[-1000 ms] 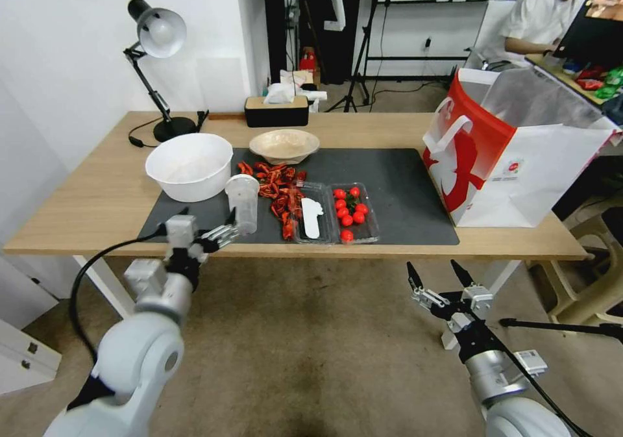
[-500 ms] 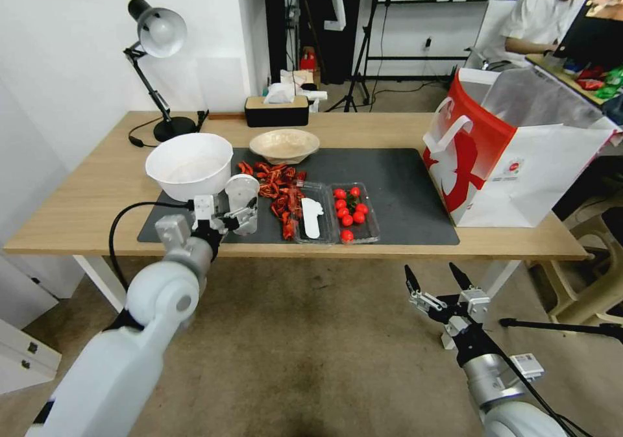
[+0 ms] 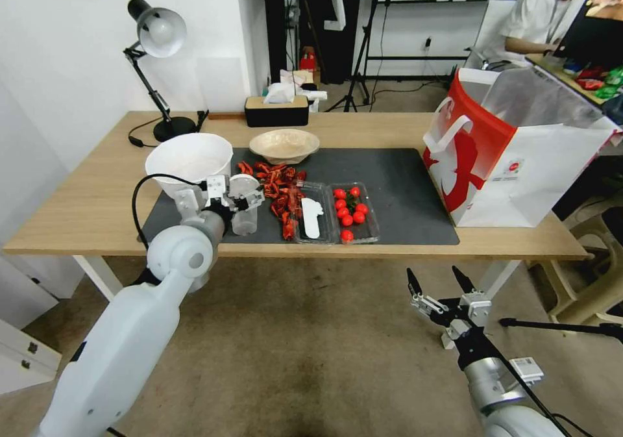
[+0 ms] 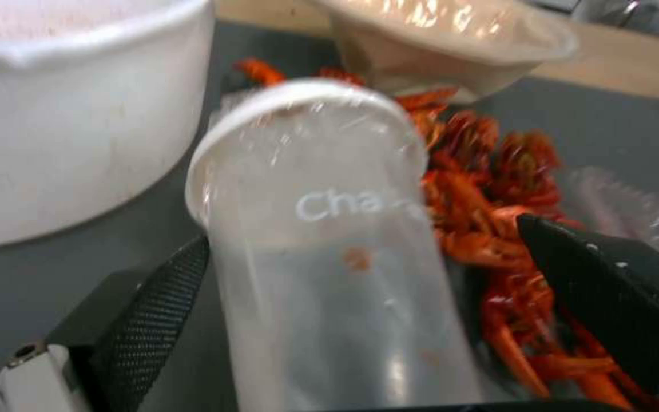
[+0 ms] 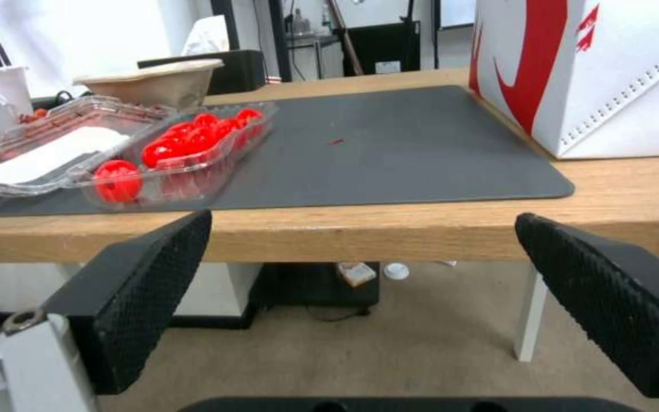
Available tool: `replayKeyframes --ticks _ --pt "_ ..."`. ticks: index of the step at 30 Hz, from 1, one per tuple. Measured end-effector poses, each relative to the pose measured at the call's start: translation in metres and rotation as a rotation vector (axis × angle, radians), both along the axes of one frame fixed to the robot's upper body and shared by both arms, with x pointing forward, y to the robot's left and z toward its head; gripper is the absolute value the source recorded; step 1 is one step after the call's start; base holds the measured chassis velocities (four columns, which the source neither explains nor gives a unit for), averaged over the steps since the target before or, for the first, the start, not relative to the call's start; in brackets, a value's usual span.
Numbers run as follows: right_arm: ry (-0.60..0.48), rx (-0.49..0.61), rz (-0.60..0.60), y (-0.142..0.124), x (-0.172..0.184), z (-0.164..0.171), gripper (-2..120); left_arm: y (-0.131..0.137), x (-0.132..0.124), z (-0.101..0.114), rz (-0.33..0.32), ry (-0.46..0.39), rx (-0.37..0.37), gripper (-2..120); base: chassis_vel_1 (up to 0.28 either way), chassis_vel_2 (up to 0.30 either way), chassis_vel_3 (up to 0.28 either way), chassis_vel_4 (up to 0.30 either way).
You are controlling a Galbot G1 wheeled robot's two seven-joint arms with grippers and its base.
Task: Pick up the trash from the table and place it into the takeout bag.
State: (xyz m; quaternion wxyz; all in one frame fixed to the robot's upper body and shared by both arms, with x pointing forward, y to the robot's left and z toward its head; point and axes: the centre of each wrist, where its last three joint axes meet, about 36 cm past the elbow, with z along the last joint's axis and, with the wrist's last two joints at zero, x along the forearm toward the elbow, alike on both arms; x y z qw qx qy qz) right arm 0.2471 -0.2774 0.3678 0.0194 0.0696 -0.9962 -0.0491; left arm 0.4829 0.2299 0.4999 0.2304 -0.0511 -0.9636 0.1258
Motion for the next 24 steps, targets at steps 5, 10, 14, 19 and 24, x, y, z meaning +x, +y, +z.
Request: replayKeyframes --ticks 5,10,14,19,24 --pt "0.009 -0.006 -0.004 -0.001 -0.001 -0.003 100 0.001 0.012 -0.004 0.026 0.066 0.014 100 0.000 0.000 0.000 0.000" --pt "0.013 -0.009 -0.008 -0.003 -0.001 -0.007 100 0.001 0.019 -0.008 0.043 0.093 0.007 100 0.000 0.000 0.000 0.000" --pt "0.012 -0.010 -0.009 -0.003 0.000 -0.008 100 0.000 0.020 -0.010 0.048 0.100 0.006 96 0.000 0.000 0.000 0.000" --pt "0.014 -0.010 -0.011 -0.004 0.000 -0.010 100 -0.001 0.018 -0.011 0.050 0.095 -0.003 76 0.000 0.000 0.000 0.000" --pt "0.016 -0.006 -0.013 -0.002 -0.001 -0.012 100 -0.001 0.012 -0.009 0.048 0.084 -0.007 62 0.000 0.000 0.000 0.000"
